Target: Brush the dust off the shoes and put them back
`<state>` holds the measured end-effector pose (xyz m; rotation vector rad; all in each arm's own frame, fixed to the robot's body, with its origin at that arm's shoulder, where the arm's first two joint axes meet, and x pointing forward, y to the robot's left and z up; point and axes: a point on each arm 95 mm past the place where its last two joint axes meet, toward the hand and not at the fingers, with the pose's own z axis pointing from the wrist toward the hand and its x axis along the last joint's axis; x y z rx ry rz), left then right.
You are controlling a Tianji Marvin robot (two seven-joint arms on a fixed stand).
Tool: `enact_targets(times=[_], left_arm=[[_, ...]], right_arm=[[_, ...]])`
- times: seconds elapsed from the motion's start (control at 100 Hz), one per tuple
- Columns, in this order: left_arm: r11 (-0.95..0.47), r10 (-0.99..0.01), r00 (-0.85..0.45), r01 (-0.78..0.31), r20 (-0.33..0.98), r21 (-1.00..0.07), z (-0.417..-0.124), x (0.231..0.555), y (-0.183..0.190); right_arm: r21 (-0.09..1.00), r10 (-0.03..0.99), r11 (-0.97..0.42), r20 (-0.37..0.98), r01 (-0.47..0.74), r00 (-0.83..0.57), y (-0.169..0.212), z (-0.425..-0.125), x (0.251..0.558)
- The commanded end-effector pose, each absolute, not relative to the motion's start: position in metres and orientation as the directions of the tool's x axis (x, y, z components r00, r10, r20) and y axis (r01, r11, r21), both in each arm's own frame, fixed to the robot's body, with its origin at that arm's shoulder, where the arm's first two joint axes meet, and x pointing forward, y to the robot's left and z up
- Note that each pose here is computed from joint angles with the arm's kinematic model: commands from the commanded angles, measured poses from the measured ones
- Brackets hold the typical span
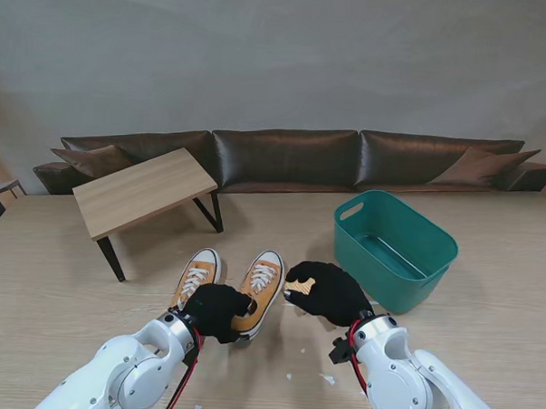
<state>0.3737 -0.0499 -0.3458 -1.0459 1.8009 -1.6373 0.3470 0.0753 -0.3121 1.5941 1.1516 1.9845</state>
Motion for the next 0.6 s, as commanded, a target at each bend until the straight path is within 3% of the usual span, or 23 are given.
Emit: enact_targets(times=[0.0,0.59], left_arm=[[-0.039,-0.786,-0.598,-0.205,0.157,-0.978,-0.327,0.378,-0.053],[-0.122,-0.708,-0.623,-0.356,0.333,-0.926,-0.245,0.383,-0.05]], right_arm=[[0.767,0.697,-0.604,0.64,0.216,-0.324,0.08,-0.315,0.347],[0.846,0.721,-0.505,0.523,0.171,-0.454,0.095,-0.334,0.353]])
